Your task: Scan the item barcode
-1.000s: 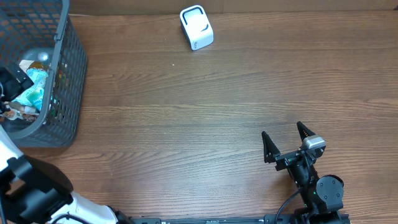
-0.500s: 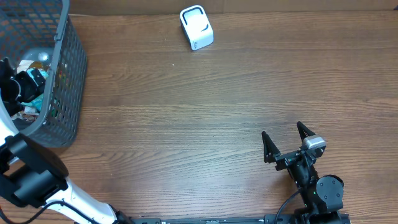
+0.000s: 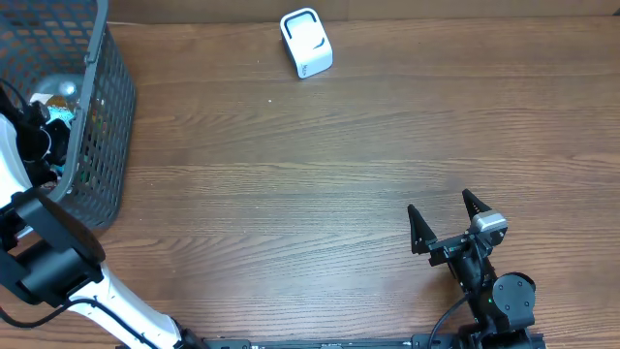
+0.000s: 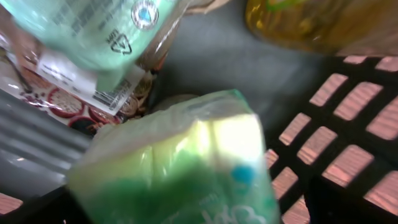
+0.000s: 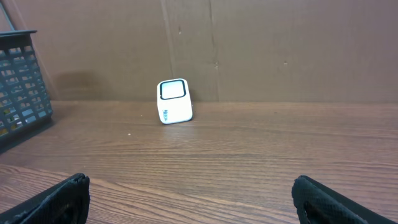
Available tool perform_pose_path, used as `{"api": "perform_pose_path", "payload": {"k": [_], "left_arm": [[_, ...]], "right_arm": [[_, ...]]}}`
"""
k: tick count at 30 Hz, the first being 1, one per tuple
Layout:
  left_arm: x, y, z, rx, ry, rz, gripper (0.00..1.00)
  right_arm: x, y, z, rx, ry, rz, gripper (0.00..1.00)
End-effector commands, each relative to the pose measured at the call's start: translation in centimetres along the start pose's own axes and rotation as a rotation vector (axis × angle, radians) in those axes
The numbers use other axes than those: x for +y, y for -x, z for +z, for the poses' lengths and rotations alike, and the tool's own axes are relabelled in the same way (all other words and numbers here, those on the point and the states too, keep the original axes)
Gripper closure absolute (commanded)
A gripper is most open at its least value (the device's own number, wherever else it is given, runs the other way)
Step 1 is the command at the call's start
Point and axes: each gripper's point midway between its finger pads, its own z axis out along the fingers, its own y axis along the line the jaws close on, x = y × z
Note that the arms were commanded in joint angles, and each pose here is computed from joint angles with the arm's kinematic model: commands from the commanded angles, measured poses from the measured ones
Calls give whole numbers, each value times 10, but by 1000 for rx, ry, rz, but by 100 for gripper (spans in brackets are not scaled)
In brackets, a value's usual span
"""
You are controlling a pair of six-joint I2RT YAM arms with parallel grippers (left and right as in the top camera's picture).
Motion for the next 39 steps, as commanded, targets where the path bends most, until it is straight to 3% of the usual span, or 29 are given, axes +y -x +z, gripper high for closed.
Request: {"api": "perform_pose_path", "payload": {"k": [1, 6, 17, 22, 29, 32, 39], "left_arm": [[5, -6, 18, 57, 23, 17, 0], [11, -13, 29, 101, 51, 10, 4], [10, -9, 29, 84, 50, 10, 52], [9, 2, 8, 20, 56, -7, 59], [2, 37, -82, -238, 49, -56, 61], [-5, 48, -136, -386, 34, -90, 66], [-37, 44, -251, -677, -38, -112, 71]], "right_arm": [[0, -2, 0, -1, -2, -5, 0], [0, -2, 0, -1, -2, -4, 0], [0, -2, 0, -1, -2, -4, 0], [0, -2, 0, -1, -2, -5, 0], [0, -2, 0, -1, -2, -4, 0], [0, -2, 0, -1, -2, -5, 0], [0, -2, 0, -1, -2, -5, 0]]}}
